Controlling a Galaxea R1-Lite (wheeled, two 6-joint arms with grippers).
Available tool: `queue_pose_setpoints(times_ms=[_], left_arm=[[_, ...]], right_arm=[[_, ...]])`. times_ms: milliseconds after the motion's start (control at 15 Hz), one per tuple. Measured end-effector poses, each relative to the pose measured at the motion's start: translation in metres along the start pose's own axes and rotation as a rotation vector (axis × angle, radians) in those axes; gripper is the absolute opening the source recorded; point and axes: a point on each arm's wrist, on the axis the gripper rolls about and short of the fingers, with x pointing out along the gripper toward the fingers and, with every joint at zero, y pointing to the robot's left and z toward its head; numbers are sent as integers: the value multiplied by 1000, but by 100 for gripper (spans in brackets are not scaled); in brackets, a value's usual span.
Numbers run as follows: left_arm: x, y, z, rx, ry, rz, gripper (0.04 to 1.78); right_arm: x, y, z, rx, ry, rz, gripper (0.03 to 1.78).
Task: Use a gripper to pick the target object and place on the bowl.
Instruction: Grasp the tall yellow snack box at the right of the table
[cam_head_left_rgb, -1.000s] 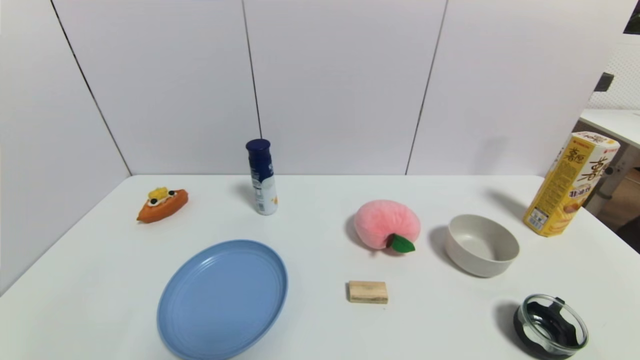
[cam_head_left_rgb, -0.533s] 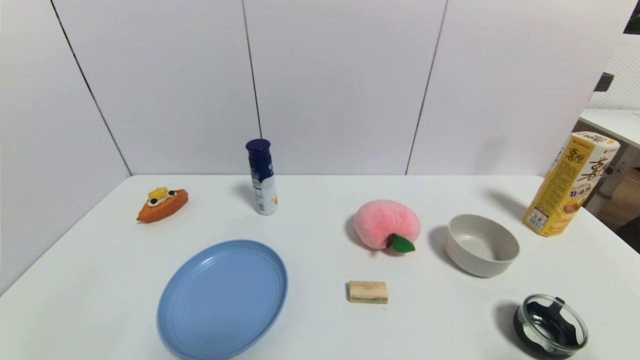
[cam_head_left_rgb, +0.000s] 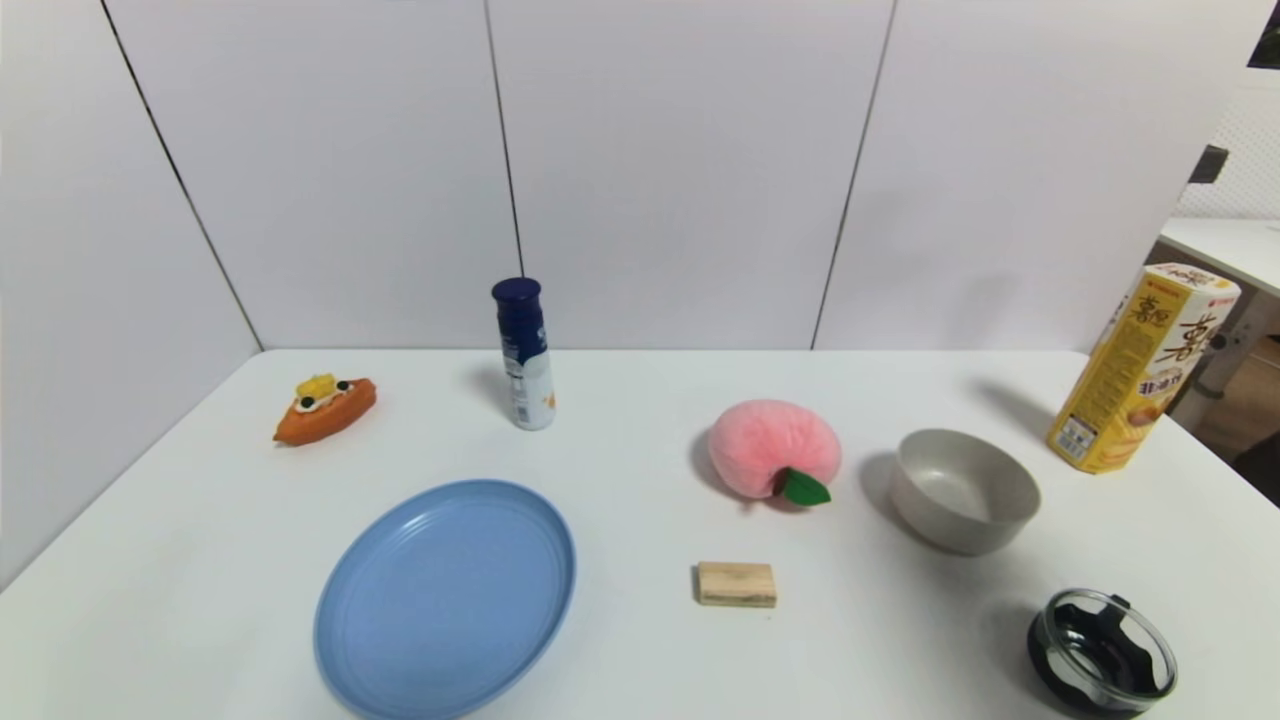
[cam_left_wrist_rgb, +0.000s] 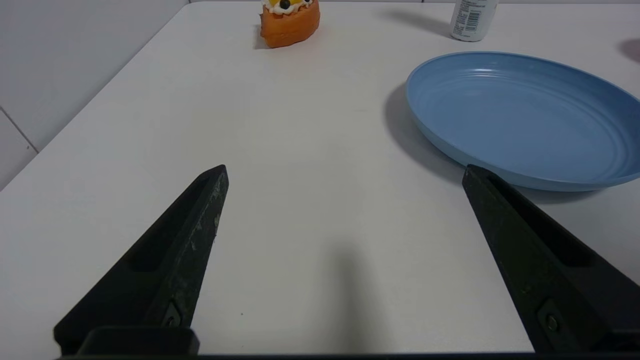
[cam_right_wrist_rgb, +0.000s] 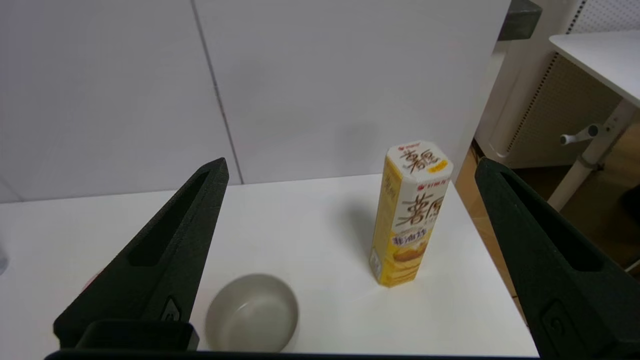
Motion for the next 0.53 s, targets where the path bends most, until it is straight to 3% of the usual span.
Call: queue_pose_setpoints(times_ms=[267,533], left_arm=[[0,0,0,0,0,0,169],[0,0,0,0,0,1,169]], right_arm=[[57,-22,2,-11,65,28,171],[85,-51,-14,-142,98,116,171]])
